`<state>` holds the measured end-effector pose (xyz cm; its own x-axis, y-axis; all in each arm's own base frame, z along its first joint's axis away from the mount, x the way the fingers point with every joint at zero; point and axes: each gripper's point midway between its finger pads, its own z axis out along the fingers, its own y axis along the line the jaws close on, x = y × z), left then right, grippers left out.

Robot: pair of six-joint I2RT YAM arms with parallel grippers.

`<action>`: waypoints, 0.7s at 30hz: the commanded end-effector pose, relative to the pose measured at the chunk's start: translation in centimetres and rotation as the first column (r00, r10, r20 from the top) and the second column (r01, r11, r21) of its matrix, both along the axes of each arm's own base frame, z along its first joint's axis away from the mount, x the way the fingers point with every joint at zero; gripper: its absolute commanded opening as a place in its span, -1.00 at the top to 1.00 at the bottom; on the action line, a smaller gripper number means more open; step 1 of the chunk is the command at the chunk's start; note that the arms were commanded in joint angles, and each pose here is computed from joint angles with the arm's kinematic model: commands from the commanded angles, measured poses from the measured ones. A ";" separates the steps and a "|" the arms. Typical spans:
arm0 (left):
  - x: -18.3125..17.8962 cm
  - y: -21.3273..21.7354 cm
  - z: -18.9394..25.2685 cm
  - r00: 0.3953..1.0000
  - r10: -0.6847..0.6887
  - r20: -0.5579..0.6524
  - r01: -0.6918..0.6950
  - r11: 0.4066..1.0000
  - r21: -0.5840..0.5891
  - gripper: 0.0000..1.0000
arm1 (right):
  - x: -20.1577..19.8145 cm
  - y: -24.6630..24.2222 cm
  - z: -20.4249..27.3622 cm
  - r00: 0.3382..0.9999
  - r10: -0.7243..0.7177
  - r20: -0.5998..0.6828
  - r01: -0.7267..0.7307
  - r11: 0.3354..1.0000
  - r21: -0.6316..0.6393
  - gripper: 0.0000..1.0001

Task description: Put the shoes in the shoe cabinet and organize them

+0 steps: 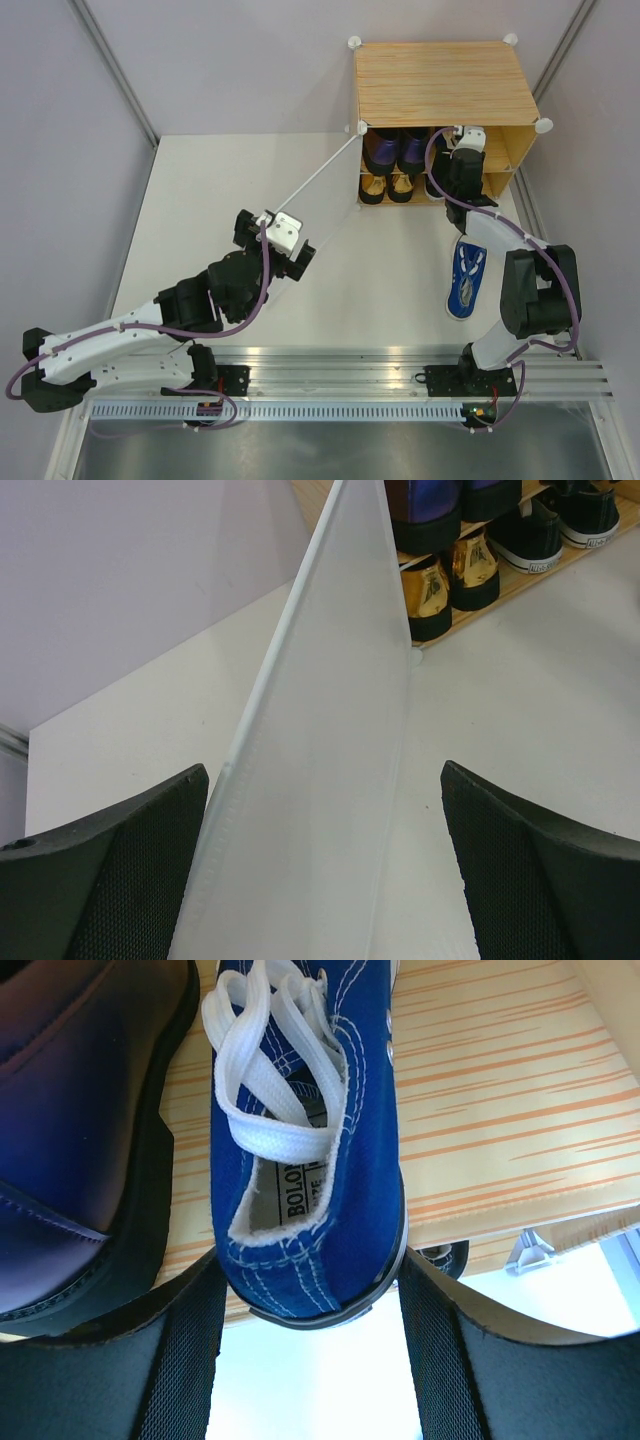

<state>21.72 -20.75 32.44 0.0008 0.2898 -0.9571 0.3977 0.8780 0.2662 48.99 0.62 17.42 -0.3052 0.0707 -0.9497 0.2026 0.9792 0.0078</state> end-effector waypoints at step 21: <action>0.1 -0.4 1.1 1.000 -0.014 0.012 0.014 1.000 -0.006 -0.99 | 2.6 0.9 4.5 0.962 0.116 0.245 -0.141 0.987 0.084 0.26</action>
